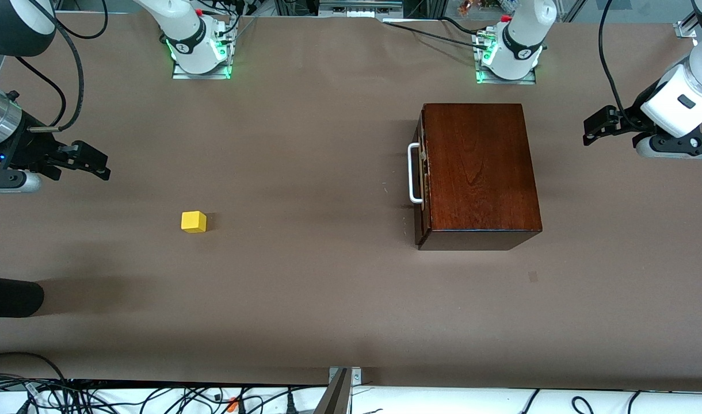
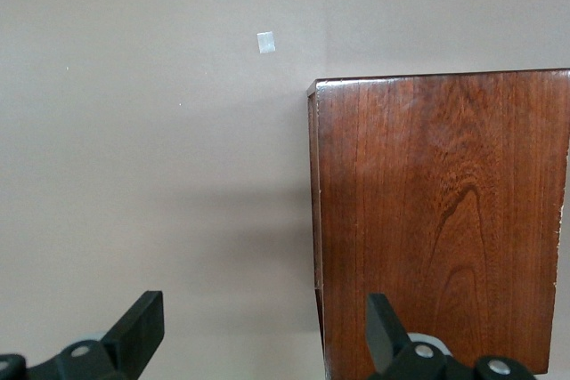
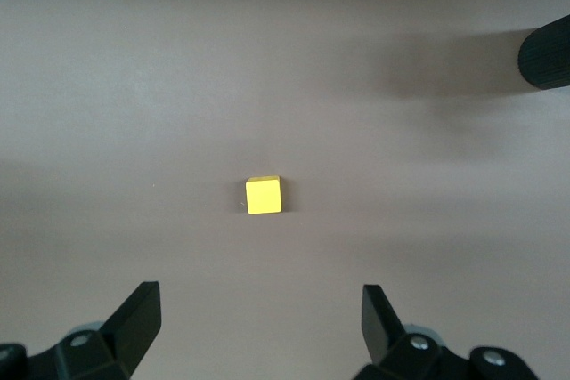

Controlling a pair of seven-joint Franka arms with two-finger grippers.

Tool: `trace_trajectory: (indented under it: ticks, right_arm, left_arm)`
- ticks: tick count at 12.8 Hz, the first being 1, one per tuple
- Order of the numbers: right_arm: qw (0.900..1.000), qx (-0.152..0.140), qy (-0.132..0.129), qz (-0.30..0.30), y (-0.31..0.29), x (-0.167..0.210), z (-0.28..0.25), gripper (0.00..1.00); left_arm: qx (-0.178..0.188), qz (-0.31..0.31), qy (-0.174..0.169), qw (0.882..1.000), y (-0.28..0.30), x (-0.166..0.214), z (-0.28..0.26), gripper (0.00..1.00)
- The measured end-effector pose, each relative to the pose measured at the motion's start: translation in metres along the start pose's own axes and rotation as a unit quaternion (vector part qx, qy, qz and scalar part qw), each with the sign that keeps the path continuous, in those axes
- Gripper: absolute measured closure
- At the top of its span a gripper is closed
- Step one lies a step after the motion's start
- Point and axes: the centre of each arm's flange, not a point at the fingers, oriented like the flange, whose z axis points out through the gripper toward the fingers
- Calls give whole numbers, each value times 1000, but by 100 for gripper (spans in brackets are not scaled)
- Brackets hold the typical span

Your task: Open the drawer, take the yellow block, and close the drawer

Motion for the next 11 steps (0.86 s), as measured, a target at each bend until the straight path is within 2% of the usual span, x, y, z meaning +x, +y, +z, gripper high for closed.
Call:
trace_trajectory:
  ticks: [11]
  right_arm:
    - [1000, 0, 0, 0, 0, 0, 0, 0]
  left_arm:
    - [0, 3, -4, 1000, 3, 3, 4, 0]
